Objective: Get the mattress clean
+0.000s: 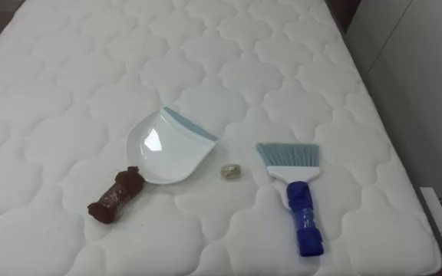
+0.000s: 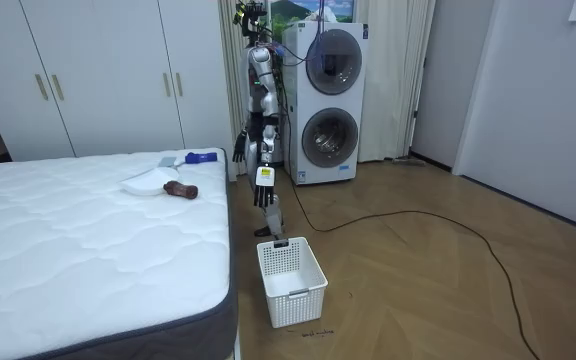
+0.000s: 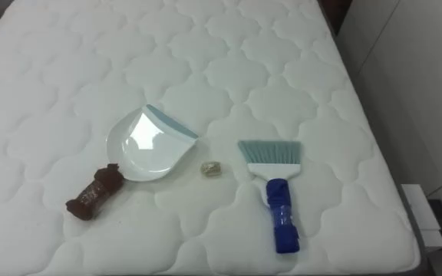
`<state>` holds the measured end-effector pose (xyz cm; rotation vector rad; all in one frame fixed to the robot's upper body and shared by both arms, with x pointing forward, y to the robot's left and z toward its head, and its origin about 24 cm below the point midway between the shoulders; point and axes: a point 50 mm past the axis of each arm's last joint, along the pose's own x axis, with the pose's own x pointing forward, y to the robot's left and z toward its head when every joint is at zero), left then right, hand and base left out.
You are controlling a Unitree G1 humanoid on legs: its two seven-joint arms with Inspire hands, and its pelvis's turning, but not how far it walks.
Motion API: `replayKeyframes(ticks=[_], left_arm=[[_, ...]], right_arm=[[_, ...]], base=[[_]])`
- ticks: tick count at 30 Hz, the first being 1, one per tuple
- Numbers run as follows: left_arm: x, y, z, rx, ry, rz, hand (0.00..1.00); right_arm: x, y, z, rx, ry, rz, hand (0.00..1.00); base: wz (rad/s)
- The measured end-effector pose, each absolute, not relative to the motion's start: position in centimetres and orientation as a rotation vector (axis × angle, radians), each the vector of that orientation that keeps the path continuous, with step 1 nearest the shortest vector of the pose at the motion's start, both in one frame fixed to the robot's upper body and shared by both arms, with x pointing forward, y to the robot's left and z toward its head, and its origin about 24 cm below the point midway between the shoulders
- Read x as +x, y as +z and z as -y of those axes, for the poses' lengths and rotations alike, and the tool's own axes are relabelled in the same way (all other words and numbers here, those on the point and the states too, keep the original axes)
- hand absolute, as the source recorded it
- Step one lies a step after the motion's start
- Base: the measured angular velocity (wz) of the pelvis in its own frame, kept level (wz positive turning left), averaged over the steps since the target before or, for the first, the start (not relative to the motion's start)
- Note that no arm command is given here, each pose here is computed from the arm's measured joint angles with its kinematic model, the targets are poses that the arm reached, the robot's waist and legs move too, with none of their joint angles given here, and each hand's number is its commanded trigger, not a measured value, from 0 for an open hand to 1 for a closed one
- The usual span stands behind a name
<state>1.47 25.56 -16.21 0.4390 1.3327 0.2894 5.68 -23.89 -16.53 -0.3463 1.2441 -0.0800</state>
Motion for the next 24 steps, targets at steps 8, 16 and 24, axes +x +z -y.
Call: replayKeyframes(ticks=[8, 16, 24], left_arm=[[1.8, -16.2, -25.5, 0.437, 0.289, -1.324, 0.0], [2.2, -16.2, -25.6, 0.438, 0.289, -1.312, 0.0], [3.9, -15.5, -26.1, 0.488, 0.361, -1.193, 0.0]], right_arm=[[5.7, -16.5, 23.9, -0.346, -0.082, -1.242, 0.0], [5.5, -16.5, 24.0, -0.348, -0.085, -1.244, 0.0], [5.9, -16.5, 23.8, -0.375, -0.08, -1.224, 0.0]], base=[[0.0], [0.0], [0.02]])
